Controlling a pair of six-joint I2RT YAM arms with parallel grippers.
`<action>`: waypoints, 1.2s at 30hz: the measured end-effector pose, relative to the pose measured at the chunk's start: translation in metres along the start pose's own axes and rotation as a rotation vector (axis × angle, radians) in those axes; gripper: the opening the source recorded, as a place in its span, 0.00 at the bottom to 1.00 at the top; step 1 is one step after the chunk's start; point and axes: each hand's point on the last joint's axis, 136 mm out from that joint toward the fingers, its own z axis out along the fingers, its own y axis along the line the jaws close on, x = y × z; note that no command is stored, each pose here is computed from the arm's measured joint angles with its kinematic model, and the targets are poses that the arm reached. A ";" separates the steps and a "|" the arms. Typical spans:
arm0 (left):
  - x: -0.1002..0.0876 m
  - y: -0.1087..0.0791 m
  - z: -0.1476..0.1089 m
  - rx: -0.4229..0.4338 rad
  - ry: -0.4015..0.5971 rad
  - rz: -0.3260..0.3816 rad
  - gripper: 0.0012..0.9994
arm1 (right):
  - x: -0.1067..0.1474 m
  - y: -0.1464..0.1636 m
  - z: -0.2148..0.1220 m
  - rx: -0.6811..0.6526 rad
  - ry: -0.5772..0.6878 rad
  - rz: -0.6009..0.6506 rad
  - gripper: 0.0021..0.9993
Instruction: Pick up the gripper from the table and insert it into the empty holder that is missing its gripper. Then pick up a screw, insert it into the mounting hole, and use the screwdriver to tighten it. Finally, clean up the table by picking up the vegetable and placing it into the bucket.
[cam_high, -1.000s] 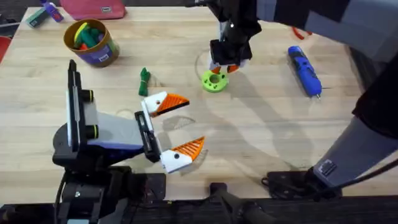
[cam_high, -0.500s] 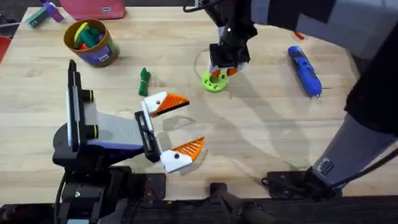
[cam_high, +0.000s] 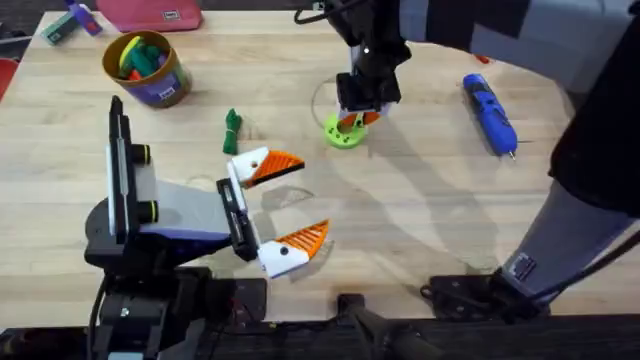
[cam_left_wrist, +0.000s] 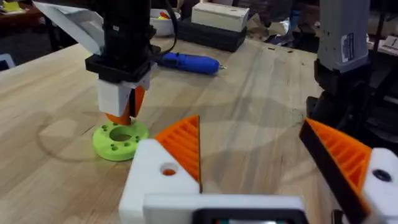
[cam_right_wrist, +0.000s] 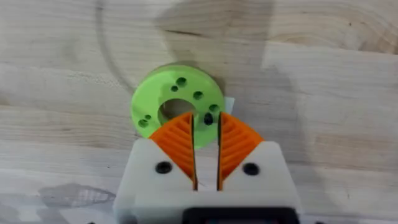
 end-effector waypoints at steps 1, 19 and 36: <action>0.000 0.000 0.000 0.000 0.000 0.000 0.99 | 0.000 0.000 0.000 0.000 0.000 0.000 0.17; 0.000 0.000 0.000 0.000 0.000 0.000 0.99 | 0.000 0.000 0.006 0.004 0.008 0.000 0.10; 0.000 0.000 0.000 0.000 0.000 0.000 0.99 | 0.000 0.000 0.007 0.006 0.010 0.003 0.00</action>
